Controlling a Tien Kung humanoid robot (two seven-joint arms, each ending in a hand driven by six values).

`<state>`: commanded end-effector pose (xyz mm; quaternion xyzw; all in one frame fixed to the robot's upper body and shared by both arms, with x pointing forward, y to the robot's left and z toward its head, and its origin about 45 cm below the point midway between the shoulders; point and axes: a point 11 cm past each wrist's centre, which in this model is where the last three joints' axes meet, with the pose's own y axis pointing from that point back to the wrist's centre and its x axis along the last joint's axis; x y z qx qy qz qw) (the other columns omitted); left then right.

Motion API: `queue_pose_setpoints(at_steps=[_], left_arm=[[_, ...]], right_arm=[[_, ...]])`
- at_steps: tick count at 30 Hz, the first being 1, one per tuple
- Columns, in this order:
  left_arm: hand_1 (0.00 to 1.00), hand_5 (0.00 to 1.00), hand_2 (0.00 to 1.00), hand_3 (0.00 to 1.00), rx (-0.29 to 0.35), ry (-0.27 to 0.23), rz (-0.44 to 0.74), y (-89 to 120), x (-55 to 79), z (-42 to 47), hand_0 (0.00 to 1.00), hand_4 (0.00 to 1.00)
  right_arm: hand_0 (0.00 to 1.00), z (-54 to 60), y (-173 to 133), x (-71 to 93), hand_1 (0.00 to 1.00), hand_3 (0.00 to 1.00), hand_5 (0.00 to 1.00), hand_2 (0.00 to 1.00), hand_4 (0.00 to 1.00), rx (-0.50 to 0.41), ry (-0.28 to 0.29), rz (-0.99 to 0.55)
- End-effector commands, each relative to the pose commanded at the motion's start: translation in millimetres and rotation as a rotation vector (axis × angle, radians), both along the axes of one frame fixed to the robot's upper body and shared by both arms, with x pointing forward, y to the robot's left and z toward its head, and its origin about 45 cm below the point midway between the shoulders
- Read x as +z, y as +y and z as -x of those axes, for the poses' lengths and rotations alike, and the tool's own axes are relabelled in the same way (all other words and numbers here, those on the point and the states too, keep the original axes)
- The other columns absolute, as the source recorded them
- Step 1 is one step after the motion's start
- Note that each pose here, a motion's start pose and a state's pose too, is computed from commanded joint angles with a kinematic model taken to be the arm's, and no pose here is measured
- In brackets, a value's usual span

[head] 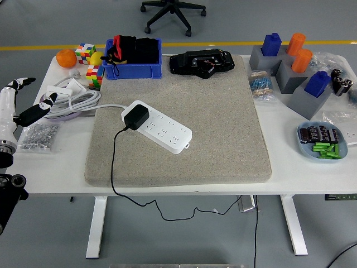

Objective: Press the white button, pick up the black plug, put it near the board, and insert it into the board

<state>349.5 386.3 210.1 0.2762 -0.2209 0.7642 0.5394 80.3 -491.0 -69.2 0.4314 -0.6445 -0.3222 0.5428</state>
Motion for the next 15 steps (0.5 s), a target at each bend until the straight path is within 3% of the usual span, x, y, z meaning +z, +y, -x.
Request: queue_pose_setpoints(at_steps=[15], left_arm=[[0.877,0.4,0.824,0.767,0.002,-0.009,0.008,0.0,-1.3,3.9,0.871,0.839]], right_arm=[[0.556,8.3,1.0,-2.1,0.484,0.507,0.387,0.505,0.644,-0.008,0.012,-0.003]])
